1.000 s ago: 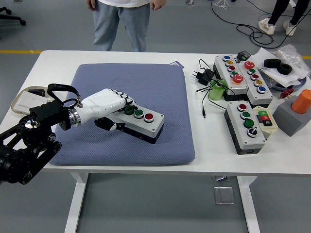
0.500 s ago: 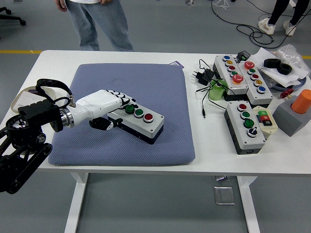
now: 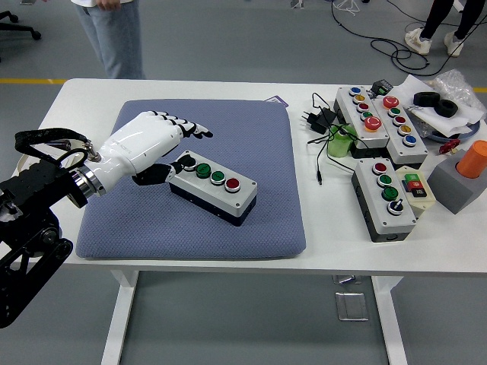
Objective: Pick up the button,place it on the desk,press the button,press the button
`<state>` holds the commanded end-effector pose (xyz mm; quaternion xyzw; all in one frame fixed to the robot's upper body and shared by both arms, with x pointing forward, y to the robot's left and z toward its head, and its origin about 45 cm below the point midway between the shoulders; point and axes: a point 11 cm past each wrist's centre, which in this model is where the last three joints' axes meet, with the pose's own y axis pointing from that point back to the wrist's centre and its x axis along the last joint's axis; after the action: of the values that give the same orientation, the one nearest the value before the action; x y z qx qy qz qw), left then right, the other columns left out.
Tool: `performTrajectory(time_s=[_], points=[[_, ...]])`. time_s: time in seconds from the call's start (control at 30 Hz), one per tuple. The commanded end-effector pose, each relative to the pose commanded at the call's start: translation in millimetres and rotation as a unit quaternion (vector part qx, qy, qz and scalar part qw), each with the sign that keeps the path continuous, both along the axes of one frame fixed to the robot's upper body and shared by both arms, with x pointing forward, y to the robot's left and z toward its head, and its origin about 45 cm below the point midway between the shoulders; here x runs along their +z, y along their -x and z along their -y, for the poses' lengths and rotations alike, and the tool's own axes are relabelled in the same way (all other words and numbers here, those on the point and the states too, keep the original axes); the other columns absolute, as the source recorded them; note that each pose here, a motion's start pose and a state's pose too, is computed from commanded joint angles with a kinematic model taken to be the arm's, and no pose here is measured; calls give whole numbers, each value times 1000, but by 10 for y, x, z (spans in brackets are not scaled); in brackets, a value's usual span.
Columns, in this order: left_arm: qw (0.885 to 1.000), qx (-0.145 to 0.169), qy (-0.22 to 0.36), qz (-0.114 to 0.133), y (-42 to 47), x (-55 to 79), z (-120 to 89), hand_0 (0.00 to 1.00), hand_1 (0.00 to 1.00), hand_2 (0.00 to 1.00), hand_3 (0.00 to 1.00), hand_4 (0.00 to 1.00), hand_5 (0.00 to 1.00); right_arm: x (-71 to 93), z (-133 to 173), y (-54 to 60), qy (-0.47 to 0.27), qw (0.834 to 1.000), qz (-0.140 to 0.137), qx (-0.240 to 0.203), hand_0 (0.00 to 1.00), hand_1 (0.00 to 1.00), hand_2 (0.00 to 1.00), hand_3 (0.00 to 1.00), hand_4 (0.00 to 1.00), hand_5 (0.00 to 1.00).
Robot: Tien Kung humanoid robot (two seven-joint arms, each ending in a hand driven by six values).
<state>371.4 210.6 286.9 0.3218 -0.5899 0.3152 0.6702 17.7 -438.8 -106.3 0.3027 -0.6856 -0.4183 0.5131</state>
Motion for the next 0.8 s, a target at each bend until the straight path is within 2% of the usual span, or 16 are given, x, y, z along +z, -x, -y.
performTrajectory(time_s=[0.1, 0.13, 0.17, 0.23, 0.33, 0.37, 0.5, 0.67, 0.8], points=[[998, -11, -31, -47, 48, -163, 54, 119, 15, 59, 775, 328, 2, 0, 0, -2, 0, 1000, 0, 0, 663, 584, 615, 591, 294, 62], [998, -13, -36, -54, 57, -189, 62, 119, 15, 59, 775, 328, 2, 0, 0, -2, 0, 1000, 0, 0, 663, 584, 615, 591, 294, 62], [997, -14, -39, -59, 62, -204, 68, 77, 2, 33, 829, 265, 2, 0, 0, -2, 0, 1000, 0, 0, 664, 584, 616, 592, 294, 62], [996, -17, -46, -70, 77, -252, 91, 77, 2, 33, 829, 265, 2, 0, -1, -3, 0, 1000, -1, 0, 664, 584, 616, 592, 294, 62], [996, -18, -51, -77, 80, -282, 115, 77, 2, 33, 829, 265, 2, 0, -1, 0, 0, 1000, -1, 0, 664, 584, 616, 592, 294, 62], [995, -18, -51, -78, 80, -285, 118, 72, 2, 23, 859, 283, 2, 0, -2, 0, 0, 1000, -1, 0, 668, 585, 616, 592, 293, 62], [996, -19, -52, -76, 62, -272, 147, 72, 2, 23, 859, 283, 2, 0, 0, 0, 0, 1000, -1, 1, 668, 585, 616, 592, 293, 62], [995, -15, -57, -81, 23, -285, 167, 72, 2, 22, 878, 281, 2, 1, 1, -2, 0, 1000, -2, 2, 664, 584, 616, 591, 292, 62], [993, -11, -66, -93, -29, -347, 179, 72, 2, 22, 897, 297, 2, 1, 0, -5, 0, 1000, -1, 2, 665, 584, 616, 592, 292, 62]])
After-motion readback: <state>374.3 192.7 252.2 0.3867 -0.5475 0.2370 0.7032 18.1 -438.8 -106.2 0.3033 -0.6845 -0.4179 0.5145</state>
